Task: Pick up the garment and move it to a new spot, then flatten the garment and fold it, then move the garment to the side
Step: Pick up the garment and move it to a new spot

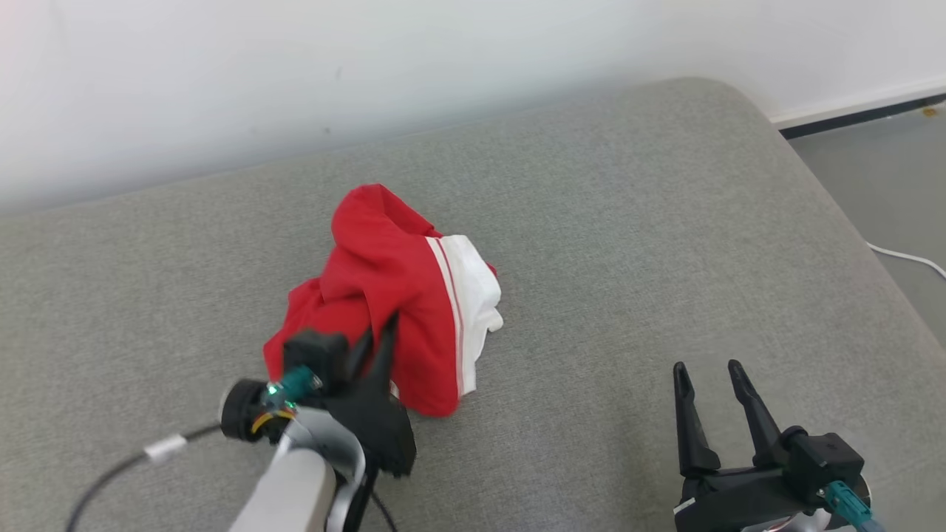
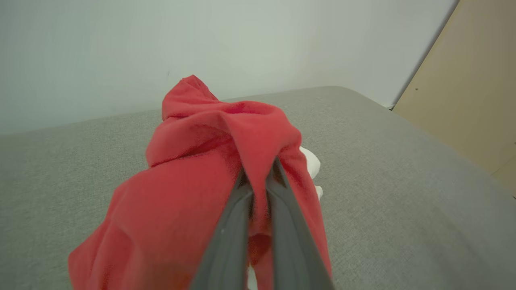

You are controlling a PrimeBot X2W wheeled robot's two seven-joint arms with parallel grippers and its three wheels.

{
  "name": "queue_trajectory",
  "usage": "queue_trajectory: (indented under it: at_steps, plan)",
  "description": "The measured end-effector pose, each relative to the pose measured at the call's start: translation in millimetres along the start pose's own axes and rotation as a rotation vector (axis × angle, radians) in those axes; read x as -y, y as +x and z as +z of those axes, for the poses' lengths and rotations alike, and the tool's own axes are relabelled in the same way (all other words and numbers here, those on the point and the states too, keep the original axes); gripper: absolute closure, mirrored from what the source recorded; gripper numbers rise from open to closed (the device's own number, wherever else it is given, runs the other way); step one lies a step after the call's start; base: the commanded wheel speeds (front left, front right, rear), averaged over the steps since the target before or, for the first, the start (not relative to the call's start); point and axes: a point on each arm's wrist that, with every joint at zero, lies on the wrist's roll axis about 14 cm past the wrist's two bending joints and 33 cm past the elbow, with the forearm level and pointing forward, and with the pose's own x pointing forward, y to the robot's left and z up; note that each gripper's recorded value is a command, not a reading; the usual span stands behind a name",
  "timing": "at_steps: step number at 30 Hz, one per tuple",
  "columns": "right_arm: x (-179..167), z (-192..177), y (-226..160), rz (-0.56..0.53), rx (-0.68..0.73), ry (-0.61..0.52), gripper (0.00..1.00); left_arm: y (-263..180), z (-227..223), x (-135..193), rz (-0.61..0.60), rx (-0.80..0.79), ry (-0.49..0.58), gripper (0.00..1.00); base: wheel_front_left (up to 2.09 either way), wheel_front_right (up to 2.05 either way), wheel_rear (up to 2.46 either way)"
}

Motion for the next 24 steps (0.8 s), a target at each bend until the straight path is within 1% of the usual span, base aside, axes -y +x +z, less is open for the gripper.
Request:
queue_trajectory:
  at_steps: [1, 2, 3, 6, 10, 12, 14, 17, 19, 22, 24]
  plan:
    - [-2, 0, 1, 0.006, -0.001, -0.003, 0.00, -3, -10, 0, 0.005, -0.020, 0.015, 0.24, 0.00, 0.00, 0.00]
    - [-3, 0, 1, 0.011, -0.001, -0.002, 0.00, -5, -15, 1, 0.002, -0.031, 0.032, 0.00, 0.00, 0.00, 0.00]
    - [-5, 1, 2, 0.014, 0.003, -0.001, 0.00, -7, -15, 2, 0.001, -0.021, 0.036, 0.00, 0.00, 0.00, 0.00]
    - [-7, 3, 2, 0.023, 0.009, -0.004, 0.00, -8, 7, 9, -0.009, 0.076, 0.032, 0.00, 0.00, 0.00, 0.00]
    - [-13, 1, -3, 0.042, 0.007, 0.001, 0.00, -16, 57, 2, 0.042, 0.251, 0.041, 0.00, 0.00, 0.00, 0.00]
    - [-17, 1, -4, 0.055, 0.009, 0.001, 0.00, -25, 77, -11, 0.092, 0.316, 0.050, 0.00, 0.00, 0.00, 0.00]
    - [-22, 2, -4, 0.072, 0.011, 0.002, 0.00, -39, 90, -30, 0.153, 0.361, 0.067, 0.00, 0.00, 0.00, 0.00]
    - [-31, 6, 0, 0.098, 0.025, 0.005, 0.00, -64, 96, -62, 0.242, 0.379, 0.132, 0.00, 0.00, 0.00, 0.00]
    - [-36, 8, 2, 0.115, 0.033, 0.006, 0.00, -83, 99, -82, 0.310, 0.393, 0.148, 0.00, 0.00, 0.00, 0.00]
    - [-43, 9, 4, 0.137, 0.039, 0.005, 0.00, -112, 104, -104, 0.392, 0.417, 0.180, 0.00, 0.00, 0.00, 0.00]
    - [-47, 10, 5, 0.149, 0.042, 0.004, 0.00, -132, 109, -112, 0.439, 0.438, 0.228, 0.00, 0.00, 0.00, 0.00]
